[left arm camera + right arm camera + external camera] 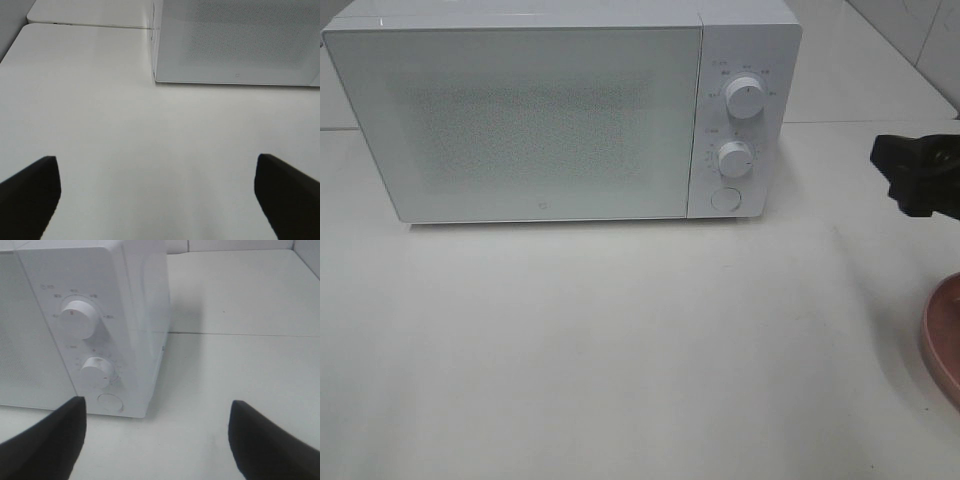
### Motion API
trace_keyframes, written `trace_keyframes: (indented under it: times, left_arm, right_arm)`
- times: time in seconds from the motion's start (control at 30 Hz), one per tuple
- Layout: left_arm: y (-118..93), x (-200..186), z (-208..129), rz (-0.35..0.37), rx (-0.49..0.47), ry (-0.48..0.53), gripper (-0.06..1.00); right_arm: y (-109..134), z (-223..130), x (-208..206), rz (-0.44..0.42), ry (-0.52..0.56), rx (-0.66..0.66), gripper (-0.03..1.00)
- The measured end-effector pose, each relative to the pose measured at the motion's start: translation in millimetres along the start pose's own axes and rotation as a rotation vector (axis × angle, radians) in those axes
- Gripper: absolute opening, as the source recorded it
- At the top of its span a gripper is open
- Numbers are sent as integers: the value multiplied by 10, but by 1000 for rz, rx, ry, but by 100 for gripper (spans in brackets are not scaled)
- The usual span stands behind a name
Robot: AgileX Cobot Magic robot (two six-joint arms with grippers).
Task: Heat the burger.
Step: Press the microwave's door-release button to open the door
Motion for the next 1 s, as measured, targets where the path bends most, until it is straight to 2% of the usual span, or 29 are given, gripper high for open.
trace_keyframes:
  times: [0.03,0.23,0.47,0.57,0.63,0.73,0.8,1.0]
  left_arm:
    - [0,0,0,0,0,0,97]
    - [0,0,0,0,0,0,97]
    - [0,0,0,0,0,0,97]
    - [0,0,0,0,0,0,97]
    - [0,0,0,0,0,0,97]
    - [0,0,0,0,0,0,97]
    - [0,0,0,0,0,0,97]
    - [0,0,0,0,0,0,97]
  right_arm:
    - [93,-50,36,31,11,-18,74]
    - [334,-167,134,94,14,-98,74]
    - [494,-238,221,88,-28,-129,74]
    - [520,-275,257,54,-50,-126,74]
    - [559,-331,273,-1,-86,-92,74]
    - [560,-328,272,-16,-100,-79,74]
    - [536,-399,257,-90,-123,-41,74]
    - [536,-480,232,-139,-120,-12,74]
Point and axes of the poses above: a point on each arm's last joint axis where the gripper is mounted, x pointing out along that axis toward the gripper, y along the wrist's bending axis when the last joint is at zero, z = x × y, the point moved 8 cm from there along x, pointing out along that axis toward the gripper, and after that the axes turned 11 degrees about x, right-handed, at the moved point
